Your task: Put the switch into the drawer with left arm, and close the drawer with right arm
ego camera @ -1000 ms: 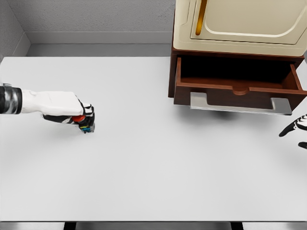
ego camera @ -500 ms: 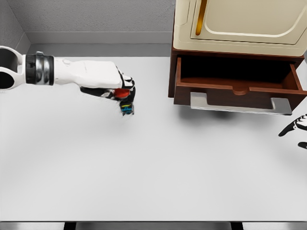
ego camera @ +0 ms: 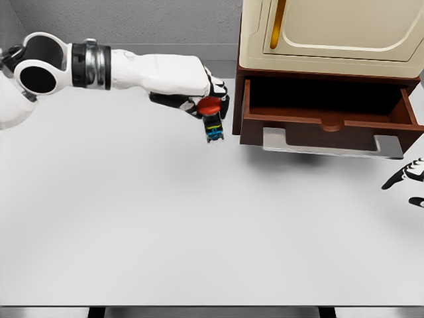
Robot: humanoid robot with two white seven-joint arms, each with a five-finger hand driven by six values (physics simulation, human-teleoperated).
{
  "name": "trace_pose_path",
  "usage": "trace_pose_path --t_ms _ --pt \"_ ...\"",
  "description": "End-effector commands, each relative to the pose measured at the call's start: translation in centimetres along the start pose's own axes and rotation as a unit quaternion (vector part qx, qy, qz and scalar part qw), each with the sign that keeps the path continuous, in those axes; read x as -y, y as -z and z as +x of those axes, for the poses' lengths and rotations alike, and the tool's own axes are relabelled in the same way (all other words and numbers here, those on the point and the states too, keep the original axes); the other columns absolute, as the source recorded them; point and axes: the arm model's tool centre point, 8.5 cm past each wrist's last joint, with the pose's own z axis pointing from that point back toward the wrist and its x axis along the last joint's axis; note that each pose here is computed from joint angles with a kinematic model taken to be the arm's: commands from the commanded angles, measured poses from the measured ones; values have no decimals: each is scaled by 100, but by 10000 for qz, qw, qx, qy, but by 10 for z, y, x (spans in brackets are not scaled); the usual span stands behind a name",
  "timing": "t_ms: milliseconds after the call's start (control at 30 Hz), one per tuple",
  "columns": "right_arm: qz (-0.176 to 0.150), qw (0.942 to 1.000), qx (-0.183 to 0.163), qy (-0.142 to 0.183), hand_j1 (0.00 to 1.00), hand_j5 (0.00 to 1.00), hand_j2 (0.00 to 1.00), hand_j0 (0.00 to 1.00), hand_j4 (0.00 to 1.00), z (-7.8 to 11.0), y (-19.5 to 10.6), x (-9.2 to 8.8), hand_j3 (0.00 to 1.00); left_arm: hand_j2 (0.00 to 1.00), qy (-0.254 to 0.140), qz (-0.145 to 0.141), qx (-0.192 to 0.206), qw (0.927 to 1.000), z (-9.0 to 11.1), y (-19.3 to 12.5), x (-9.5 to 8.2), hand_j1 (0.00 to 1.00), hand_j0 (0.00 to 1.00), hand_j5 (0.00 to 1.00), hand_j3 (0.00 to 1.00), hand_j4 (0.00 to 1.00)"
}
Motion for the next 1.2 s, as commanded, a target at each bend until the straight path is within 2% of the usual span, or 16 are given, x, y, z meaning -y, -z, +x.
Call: trace_pose_path --t_ms 0,267,367,433,500,533,567,667,733,800,867,1000,1167 --pt "-12 10000 11 29 65 65 65 65 65 0 0 0 65 33 -38 71 188 9998 5 19 -4 33 33 33 33 33" --pt "-13 10000 17 31 65 65 65 65 65 0 1 0 65 33 339 238 464 9981 20 40 -46 33 33 33 33 33" --pt "-13 10000 25 19 65 65 65 65 65 0 2 1 65 33 297 245 494 9980 17 60 -50 33 33 33 33 33" --pt "-14 10000 40 17 65 65 65 65 65 1 3 1 65 33 367 284 426 9980 14 60 -62 33 33 33 33 33" --pt "12 10000 86 35 65 65 65 65 65 1 6 0 65 33 552 418 494 9964 21 64 -84 33 33 33 33 33" --pt "-4 9999 103 13 65 65 65 65 65 2 7 1 65 33 482 432 510 9966 19 75 -86 33 33 33 33 33" --pt "17 9999 119 34 65 65 65 65 65 2 9 0 65 33 376 304 479 9977 14 85 -85 33 33 33 33 33" --pt "23 9999 129 34 65 65 65 65 65 2 9 -1 65 33 251 254 501 9981 11 101 -89 33 33 33 33 33" --pt "23 9999 129 34 65 65 65 65 65 2 9 -1 65 33 135 207 302 9992 -2 109 -90 33 33 33 33 33" --pt "23 9999 122 38 65 65 65 65 65 2 9 -1 65 33 12 110 -4 9999 -19 115 -86 33 33 33 33 33" --pt "6 9999 125 22 65 65 65 65 65 2 9 1 65 33 -215 74 -136 9996 -30 126 -79 33 33 33 33 33" --pt "6 9999 125 22 65 65 65 65 65 2 9 1 65 34 -378 43 -144 9992 -31 139 -72 34 34 34 34 34" --pt "12 9999 124 28 65 65 65 65 65 2 9 0 65 35 -359 -4 -58 9993 -25 150 -69 35 35 35 35 35"
